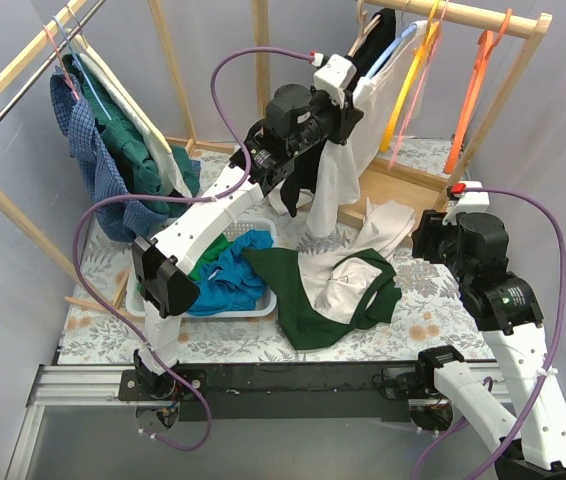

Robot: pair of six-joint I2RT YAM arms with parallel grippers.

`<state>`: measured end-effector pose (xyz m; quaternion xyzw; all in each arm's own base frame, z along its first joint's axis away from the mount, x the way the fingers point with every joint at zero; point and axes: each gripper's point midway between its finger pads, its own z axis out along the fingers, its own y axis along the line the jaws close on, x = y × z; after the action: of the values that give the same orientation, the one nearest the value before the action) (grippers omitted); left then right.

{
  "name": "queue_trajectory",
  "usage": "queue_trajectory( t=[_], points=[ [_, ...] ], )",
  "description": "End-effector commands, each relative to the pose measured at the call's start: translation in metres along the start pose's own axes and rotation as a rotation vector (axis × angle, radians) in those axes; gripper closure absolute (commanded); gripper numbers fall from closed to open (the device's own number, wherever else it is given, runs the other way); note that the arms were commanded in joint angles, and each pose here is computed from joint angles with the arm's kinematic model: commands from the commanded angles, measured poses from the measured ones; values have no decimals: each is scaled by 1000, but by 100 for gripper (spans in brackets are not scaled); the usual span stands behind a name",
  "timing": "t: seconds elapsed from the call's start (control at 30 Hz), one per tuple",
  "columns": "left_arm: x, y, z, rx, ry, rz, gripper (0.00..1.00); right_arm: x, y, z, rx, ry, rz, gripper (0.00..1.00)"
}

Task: Remove the t-shirt from the hanger
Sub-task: Pick up the hanger from the clothesline.

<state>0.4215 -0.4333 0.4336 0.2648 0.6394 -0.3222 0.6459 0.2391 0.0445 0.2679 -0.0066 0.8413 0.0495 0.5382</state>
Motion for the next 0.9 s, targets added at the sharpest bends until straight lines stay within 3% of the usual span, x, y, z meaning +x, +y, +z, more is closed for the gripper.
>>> queue_trajectory(
  t=[0.0,0.63,0.87],
  points=[
    [-58,-2,-16,0,-147,7,100,1,-4,-1,20,-13,2,39],
    [-164,-6,-64,-21,-437,33,100,8,-7,2,36,-2,6,40],
    [-181,-9,-84,-26,-468,44,100,9,-8,1,39,-2,6,40]
  ],
)
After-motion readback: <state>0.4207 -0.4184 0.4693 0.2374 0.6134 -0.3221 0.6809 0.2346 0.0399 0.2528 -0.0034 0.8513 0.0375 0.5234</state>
